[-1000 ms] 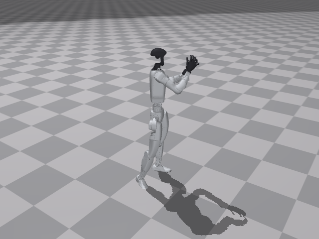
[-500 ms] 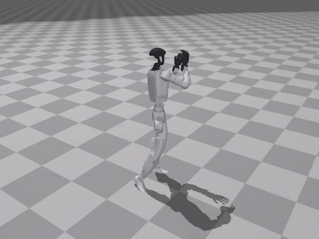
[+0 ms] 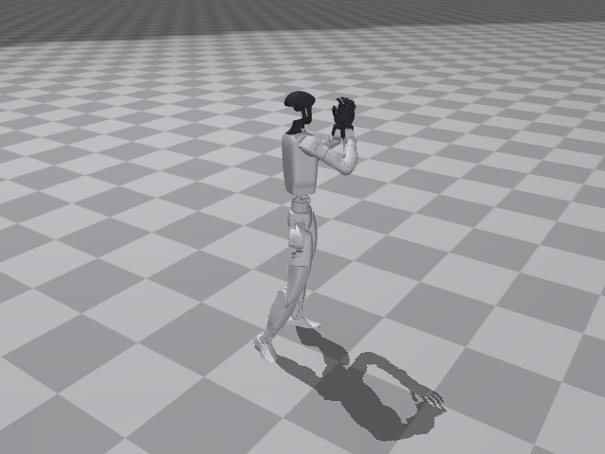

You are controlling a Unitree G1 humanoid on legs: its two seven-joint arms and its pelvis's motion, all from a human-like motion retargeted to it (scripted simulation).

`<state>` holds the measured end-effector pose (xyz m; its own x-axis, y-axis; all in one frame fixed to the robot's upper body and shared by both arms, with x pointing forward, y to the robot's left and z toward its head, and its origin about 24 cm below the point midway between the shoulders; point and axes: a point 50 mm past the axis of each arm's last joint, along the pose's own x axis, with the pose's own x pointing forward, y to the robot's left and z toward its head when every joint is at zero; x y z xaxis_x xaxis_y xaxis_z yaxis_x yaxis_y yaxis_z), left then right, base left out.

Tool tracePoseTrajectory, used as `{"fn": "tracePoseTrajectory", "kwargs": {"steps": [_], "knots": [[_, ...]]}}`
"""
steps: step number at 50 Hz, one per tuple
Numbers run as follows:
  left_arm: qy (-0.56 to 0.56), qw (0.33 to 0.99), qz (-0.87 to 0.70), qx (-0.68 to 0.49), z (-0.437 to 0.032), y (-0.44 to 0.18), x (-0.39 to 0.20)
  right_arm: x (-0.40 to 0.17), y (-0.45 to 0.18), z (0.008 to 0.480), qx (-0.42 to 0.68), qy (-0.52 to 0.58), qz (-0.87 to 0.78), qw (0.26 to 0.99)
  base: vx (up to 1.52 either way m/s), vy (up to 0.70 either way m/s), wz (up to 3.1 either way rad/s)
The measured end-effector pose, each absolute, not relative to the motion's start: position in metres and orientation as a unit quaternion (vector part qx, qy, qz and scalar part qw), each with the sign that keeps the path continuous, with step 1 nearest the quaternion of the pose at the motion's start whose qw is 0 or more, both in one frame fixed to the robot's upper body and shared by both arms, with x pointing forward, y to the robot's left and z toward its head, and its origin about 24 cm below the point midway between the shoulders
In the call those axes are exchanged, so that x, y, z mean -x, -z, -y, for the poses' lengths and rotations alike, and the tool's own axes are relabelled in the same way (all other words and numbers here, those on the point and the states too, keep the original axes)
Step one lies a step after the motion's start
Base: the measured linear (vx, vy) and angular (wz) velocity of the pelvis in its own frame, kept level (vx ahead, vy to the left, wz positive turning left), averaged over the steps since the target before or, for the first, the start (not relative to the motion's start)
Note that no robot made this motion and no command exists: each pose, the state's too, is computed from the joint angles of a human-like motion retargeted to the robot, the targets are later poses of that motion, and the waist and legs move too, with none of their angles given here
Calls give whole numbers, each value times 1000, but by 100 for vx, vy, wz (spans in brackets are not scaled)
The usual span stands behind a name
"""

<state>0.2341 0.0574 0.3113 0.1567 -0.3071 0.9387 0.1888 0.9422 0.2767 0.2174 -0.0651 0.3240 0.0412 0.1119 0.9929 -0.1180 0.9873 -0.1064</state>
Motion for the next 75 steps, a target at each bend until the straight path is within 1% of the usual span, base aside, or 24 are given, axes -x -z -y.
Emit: {"fn": "tracePoseTrajectory", "kwargs": {"steps": [2,4,7,9,13,17,21,23,26,29,32,36,39,44,48,50,54,57,59,63,66,71,72,75], "knots": [[137,771,622,-11,-66,-312,-235,-224,-323,85,-29,-26,674,737,-6,-8,-78],[123,777,618,6,-64,-312,-237,-226,-320,91,-49,-4,666,744,-7,-12,-93],[146,777,612,-12,-42,-310,-239,-215,-319,62,-24,-97,672,734,-7,-15,-113],[139,773,618,-19,-40,-308,-241,-210,-317,50,-35,-113,675,728,-7,-14,-126],[146,777,612,-29,-45,-312,-243,-222,-321,72,7,-90,665,742,-7,-14,-137],[108,795,595,33,-53,-316,-248,-231,-320,92,-19,5,656,754,-5,-15,-153],[165,792,588,19,-23,-315,-245,-226,-322,69,-5,-55,658,751,-4,-15,-166],[180,785,593,13,-15,-316,-244,-226,-323,68,-11,-53,659,750,-6,-21,-181],[189,780,597,13,-18,-318,-243,-234,-324,81,1,-36,648,760,-7,-26,-183],[151,790,593,45,-33,-320,-248,-244,-325,103,1,52,642,765,-5,-25,-166],[160,806,568,53,-26,-318,-253,-251,-324,96,13,7,611,791,-4,-23,-151],[200,798,563,75,-5,-313,-244,-235,-326,74,48,-32,657,751,-3,-22,-137],[201,795,570,55,-8,-312,-244,-242,-323,78,72,-35,641,763,-1,-20,-121],[140,799,576,101,-31,-318,-250,-242,-329,108,39,76,654,751,0,-18,-99],[207,787,571,108,-4,-319,-237,-230,-327,83,94,-20,674,733,1,-13,-71],[222,776,581,109,2,-320,-232,-224,-327,79,107,-31,688,717,2,-11,-52],[201,761,607,111,-12,-329,-231,-221,-335,98,114,17,702,703,1,-8,-35],[157,762,609,151,-17,-337,-232,-216,-341,119,57,107,712,692,0,-6,-21],[181,761,605,147,-4,-339,-229,-215,-342,114,68,87,712,693,0,-3,-9],[241,751,605,110,17,-337,-221,-215,-340,91,139,3,715,685,0,0,0],[239,752,605,103,11,-336,-225,-218,-342,96,136,3,711,690,0,0,0],[187,766,596,151,-9,-340,-235,-218,-351,120,81,108,718,683,0,0,0],[192,765,595,152,-7,-340,-233,-218,-351,118,83,103,717,684,0,0,0],[237,752,600,132,8,-337,-223,-217,-346,95,127,25,719,683,0,0,0]]}}
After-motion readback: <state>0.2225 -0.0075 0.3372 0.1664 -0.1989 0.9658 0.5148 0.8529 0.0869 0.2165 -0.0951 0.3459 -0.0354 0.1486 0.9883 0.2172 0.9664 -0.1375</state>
